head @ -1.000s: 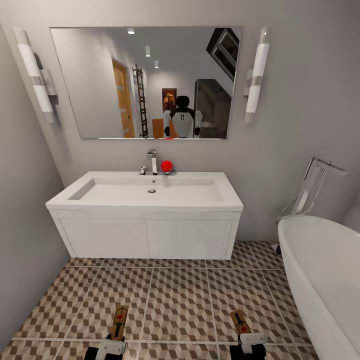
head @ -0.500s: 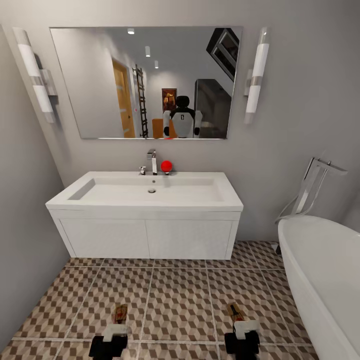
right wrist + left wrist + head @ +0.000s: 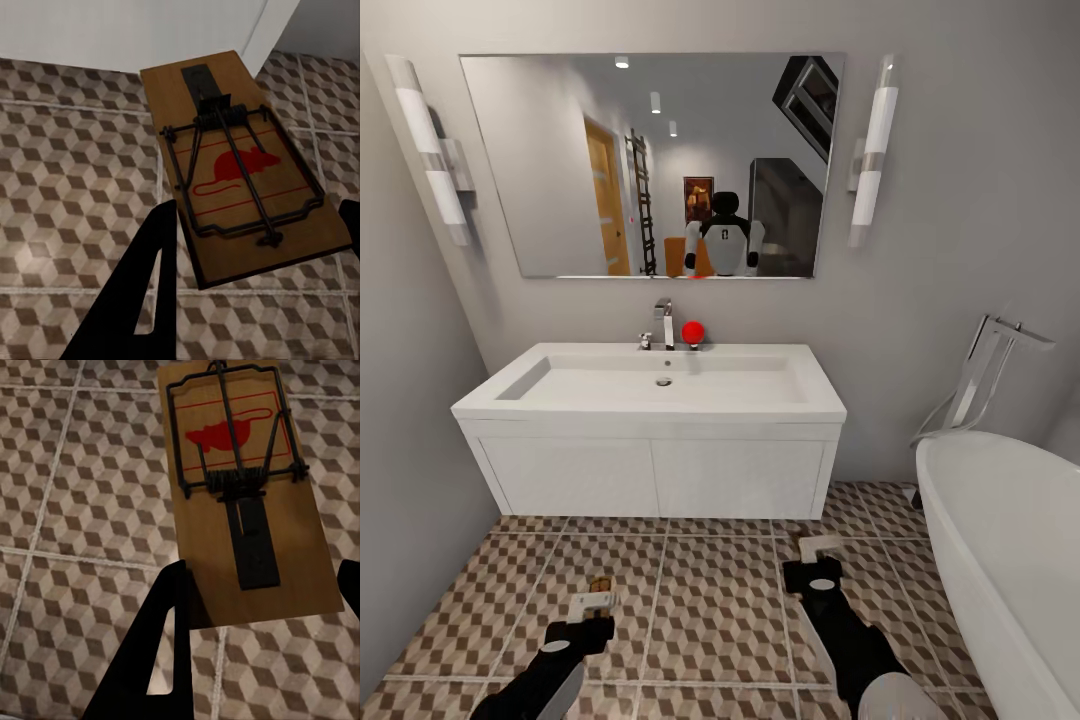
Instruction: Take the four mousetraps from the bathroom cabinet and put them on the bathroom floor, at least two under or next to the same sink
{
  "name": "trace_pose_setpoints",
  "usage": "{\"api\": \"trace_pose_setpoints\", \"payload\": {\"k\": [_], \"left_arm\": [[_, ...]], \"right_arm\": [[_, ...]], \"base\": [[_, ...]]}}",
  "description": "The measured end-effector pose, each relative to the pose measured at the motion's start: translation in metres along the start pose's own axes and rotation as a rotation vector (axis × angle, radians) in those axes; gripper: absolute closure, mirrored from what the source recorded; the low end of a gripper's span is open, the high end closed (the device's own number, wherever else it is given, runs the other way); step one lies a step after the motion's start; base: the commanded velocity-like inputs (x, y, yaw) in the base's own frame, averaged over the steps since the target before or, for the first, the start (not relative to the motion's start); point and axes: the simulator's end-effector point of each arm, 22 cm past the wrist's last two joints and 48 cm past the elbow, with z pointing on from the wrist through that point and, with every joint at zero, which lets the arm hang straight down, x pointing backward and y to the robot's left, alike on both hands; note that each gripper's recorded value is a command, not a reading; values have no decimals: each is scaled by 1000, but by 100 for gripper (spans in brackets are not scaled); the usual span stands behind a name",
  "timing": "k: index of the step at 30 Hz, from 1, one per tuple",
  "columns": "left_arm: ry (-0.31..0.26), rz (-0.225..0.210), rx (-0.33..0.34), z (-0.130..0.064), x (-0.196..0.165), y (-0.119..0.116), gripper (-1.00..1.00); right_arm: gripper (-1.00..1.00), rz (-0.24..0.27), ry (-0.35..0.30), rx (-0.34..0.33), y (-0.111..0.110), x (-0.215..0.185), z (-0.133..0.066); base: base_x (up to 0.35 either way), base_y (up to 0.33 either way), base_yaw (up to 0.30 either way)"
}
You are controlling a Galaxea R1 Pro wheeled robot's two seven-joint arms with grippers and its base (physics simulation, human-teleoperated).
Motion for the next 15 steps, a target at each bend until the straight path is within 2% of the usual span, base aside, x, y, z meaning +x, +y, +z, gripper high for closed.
{"api": "trace_pose_setpoints", "payload": {"k": [7,15], "left_arm": [[-23,2,8,-1,-9,-4,100],[-107,-14,51,-12,-51,-25,100]], "right_arm": [[100,5,-45,1,-1,-14,3],[100,7,-63,4,-3,-19,4]], "base": [[0,0,0],[0,0,0]]}}
